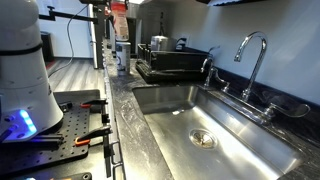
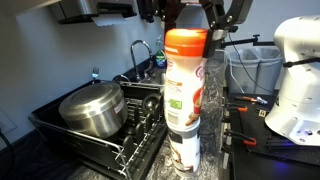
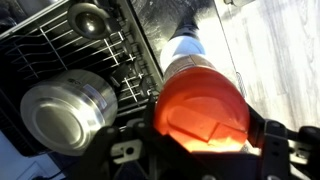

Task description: Pick up the bottle and put it on top of the other bottle

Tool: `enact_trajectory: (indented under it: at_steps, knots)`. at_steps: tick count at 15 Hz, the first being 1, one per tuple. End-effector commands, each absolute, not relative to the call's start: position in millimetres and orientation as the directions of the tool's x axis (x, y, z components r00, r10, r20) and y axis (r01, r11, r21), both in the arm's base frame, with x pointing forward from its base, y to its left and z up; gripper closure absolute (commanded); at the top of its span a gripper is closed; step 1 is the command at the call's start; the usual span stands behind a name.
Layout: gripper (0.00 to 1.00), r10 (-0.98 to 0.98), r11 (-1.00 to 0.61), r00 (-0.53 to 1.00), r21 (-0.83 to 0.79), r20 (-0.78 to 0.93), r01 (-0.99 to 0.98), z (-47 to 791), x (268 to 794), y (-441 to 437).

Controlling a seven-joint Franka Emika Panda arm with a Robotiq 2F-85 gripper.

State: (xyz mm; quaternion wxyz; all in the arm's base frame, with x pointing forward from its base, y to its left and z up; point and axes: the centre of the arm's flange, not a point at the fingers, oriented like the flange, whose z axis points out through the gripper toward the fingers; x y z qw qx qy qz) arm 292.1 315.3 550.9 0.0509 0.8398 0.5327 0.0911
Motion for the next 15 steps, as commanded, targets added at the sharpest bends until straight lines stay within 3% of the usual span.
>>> enact_trajectory:
  at_steps: [1,15]
  knots:
    - [0.44,0.907,-0.421,0.414,0.159,0.078,0.893,554.0,295.6,325.3]
    - [0.44,0.905,-0.420,0.425,0.188,0.013,0.888,552.2,287.9,328.4]
